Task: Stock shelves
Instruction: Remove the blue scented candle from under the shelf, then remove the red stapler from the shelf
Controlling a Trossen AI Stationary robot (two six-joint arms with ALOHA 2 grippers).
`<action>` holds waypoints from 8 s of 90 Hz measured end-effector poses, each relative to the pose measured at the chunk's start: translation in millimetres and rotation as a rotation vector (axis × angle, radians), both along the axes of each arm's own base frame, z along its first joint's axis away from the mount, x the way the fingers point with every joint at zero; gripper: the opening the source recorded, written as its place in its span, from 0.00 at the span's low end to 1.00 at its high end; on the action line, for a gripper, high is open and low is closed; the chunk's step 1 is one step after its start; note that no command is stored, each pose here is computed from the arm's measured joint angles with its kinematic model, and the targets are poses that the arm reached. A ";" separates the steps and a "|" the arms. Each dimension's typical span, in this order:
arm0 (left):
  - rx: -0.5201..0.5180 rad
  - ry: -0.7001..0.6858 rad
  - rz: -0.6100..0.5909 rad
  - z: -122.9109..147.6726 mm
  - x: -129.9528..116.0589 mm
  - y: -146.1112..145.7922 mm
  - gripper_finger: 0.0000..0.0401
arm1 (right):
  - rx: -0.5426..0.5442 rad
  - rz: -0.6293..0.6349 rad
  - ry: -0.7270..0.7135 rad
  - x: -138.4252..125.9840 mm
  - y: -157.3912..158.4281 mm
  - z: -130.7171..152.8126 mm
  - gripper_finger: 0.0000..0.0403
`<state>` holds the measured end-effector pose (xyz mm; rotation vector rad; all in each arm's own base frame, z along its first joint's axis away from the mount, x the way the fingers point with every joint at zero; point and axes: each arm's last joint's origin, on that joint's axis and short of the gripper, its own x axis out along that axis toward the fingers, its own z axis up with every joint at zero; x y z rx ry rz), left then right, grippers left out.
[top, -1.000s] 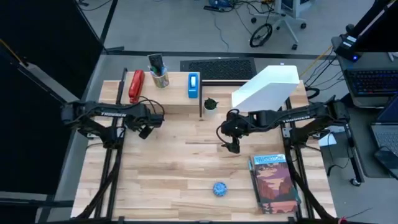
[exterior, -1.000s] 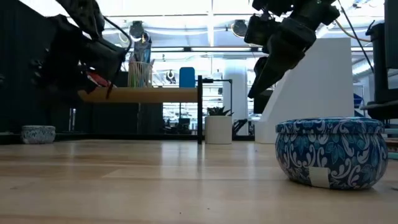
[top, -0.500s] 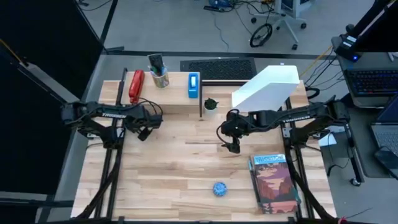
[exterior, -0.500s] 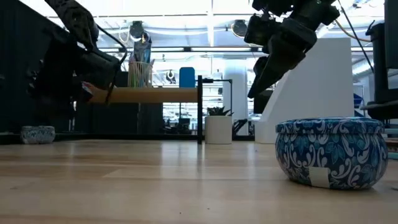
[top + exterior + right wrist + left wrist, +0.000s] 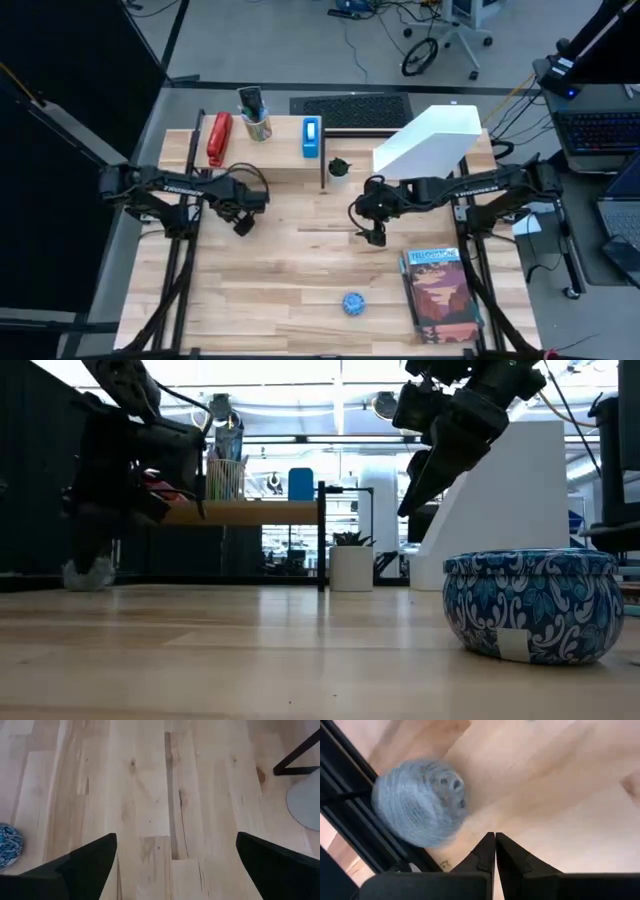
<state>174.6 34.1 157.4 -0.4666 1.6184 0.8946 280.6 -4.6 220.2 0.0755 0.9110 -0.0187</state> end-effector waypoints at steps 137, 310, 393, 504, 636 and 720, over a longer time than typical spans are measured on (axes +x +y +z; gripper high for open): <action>0.262 0.186 0.123 5.2 -22.4 31.4 0.22 | 0.010 -0.006 -0.024 4.5 0.4 -1.4 0.98; -0.141 -0.408 -0.451 83.1 81.8 -68.0 0.22 | 0.033 -0.025 0.131 -16.9 4.3 34.9 0.98; -0.044 -0.374 -1.105 -10.8 97.6 -59.8 0.22 | 0.088 0.006 0.230 -59.1 41.4 -2.9 0.98; 0.228 -0.696 -1.494 -32.6 214.6 -103.6 0.22 | 0.158 0.012 0.130 -54.4 63.8 0.5 0.98; 0.644 -0.859 -0.173 250.0 6.7 65.5 0.75 | 0.068 -0.443 -0.251 -46.9 -55.5 35.0 0.98; 0.358 -0.400 0.341 189.4 -49.6 128.2 0.83 | 0.045 -0.487 -0.252 -51.2 -70.9 35.1 0.98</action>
